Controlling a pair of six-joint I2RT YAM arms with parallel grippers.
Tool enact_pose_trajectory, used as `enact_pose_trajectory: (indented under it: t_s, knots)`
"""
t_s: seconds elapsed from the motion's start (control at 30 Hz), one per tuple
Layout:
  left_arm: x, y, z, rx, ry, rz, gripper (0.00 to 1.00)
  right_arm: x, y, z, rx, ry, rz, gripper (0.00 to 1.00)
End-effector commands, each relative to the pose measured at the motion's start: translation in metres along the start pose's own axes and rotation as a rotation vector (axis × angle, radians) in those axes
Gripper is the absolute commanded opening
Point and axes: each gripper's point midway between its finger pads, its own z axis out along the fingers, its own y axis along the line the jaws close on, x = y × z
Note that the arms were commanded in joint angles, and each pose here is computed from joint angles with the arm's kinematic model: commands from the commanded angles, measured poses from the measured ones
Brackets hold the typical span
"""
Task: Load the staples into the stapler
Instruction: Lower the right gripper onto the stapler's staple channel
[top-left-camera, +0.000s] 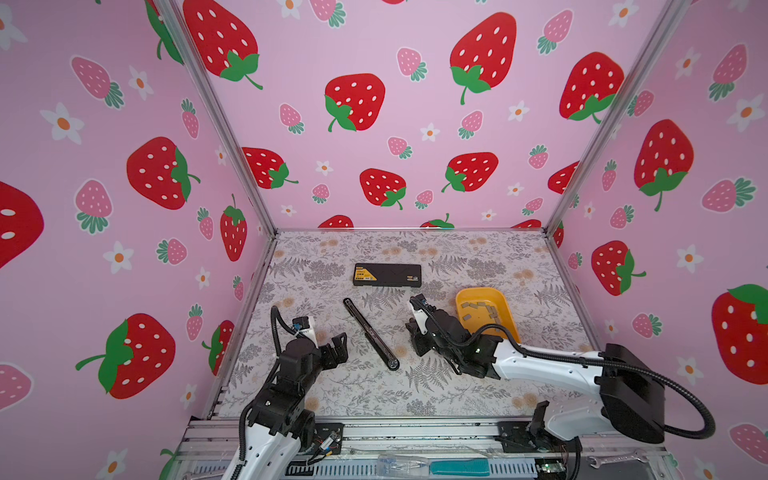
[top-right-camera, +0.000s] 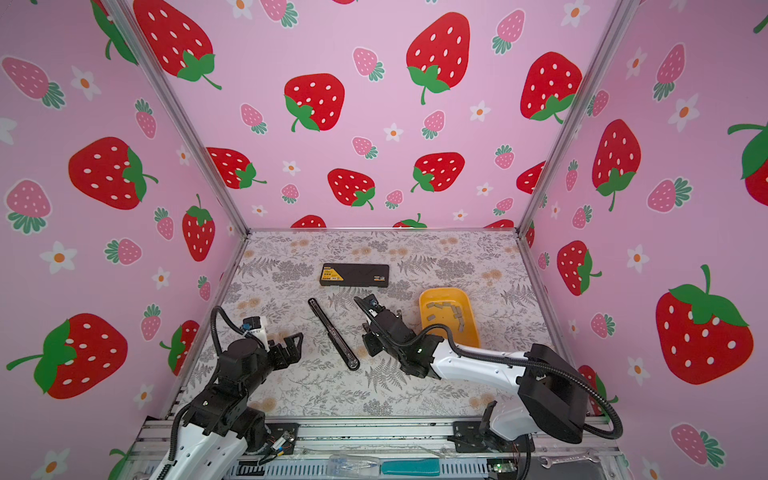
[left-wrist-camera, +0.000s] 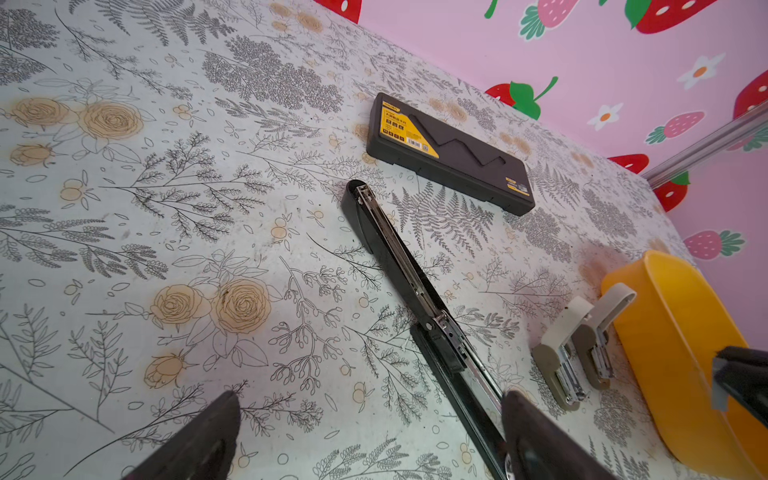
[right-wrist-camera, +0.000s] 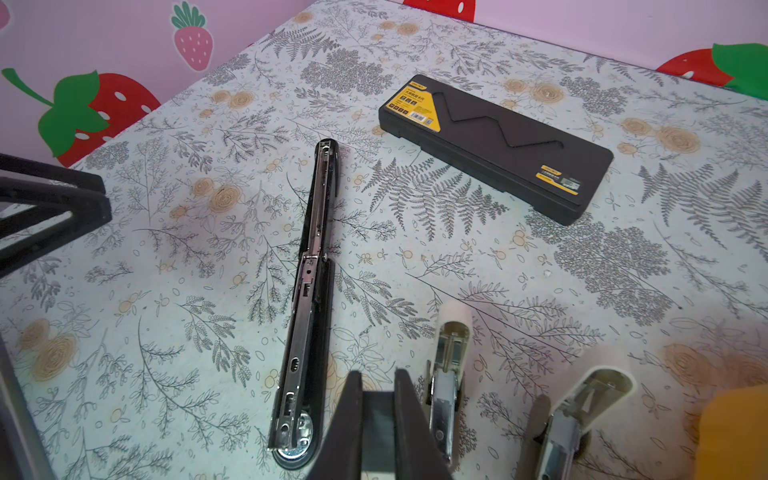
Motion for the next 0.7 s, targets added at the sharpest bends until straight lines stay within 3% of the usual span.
enact_pose_trajectory:
  t_s: [0.0, 0.67]
  knots:
    - [0.006, 0.006, 0.0, -0.021, 0.011, -0.008, 0.99, -0.015, 0.02, 0.005, -0.049, -0.042, -0.012, 0.09]
    - [0.008, 0.007, 0.0, -0.023, 0.017, -0.018, 0.99, 0.008, 0.062, 0.039, -0.113, -0.023, -0.037, 0.08]
